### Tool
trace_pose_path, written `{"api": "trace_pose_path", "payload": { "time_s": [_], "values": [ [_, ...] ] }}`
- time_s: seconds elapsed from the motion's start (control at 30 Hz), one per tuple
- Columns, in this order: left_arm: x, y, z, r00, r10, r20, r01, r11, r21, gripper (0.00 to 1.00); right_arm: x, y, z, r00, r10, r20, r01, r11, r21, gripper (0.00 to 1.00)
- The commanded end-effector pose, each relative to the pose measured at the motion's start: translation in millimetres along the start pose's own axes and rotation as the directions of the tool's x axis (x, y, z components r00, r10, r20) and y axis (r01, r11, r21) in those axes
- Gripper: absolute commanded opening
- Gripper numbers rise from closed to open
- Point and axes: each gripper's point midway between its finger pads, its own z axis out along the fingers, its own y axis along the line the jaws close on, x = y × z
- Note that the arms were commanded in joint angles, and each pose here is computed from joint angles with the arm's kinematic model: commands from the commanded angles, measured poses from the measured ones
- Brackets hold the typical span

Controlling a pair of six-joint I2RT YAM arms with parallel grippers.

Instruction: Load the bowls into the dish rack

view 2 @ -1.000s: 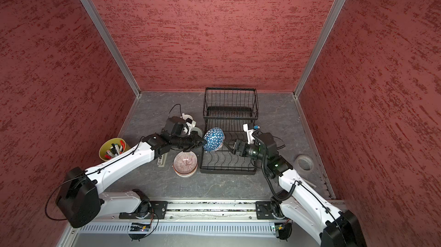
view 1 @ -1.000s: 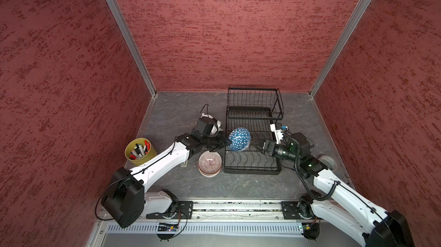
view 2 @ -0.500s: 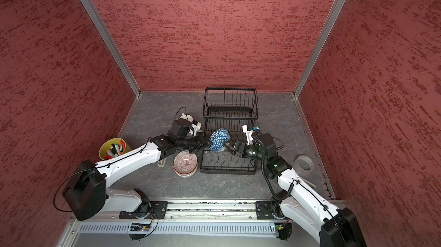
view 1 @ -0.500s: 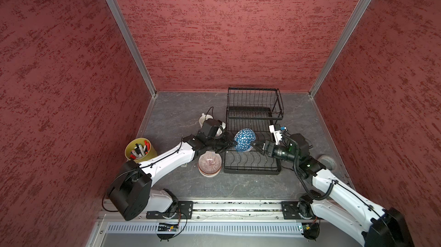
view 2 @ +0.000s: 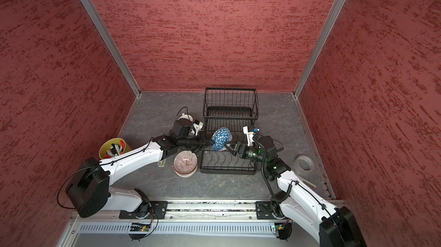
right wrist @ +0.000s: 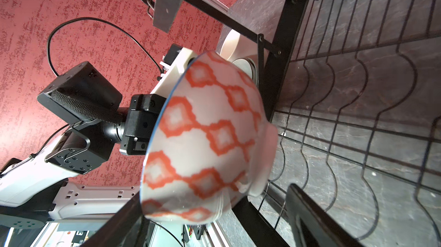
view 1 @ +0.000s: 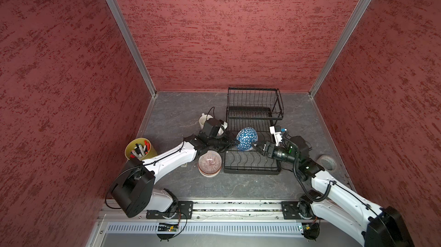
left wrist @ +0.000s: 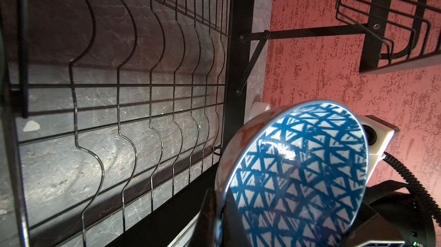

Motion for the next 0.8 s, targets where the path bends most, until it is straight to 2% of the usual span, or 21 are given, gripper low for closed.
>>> {"api": "trace_pose_path", "payload": {
  "time_s": [0.0, 0.53, 0.77],
  "values": [
    [0.2, -22.7, -0.3, 0.999, 0.042, -0.006, -0.041, 0.995, 0.086, 0.00, -9.4, 1.3, 0.8, 0.999, 0.009, 0.048, -0.009, 1.000, -0.016, 0.86],
    [1.0, -17.4, 7.6, 0.999, 0.033, -0.012, -0.032, 0.997, 0.077, 0.00, -12.9, 10.1, 4.0, 0.999, 0.005, 0.046, -0.002, 0.998, -0.060, 0.78],
    [0.1, -11.8, 11.5, 1.000, 0.029, -0.013, -0.028, 0.998, 0.063, 0.00, -11.5, 10.5, 3.9, 0.999, 0.000, 0.039, 0.002, 0.998, -0.062, 0.72]
  ]
}}
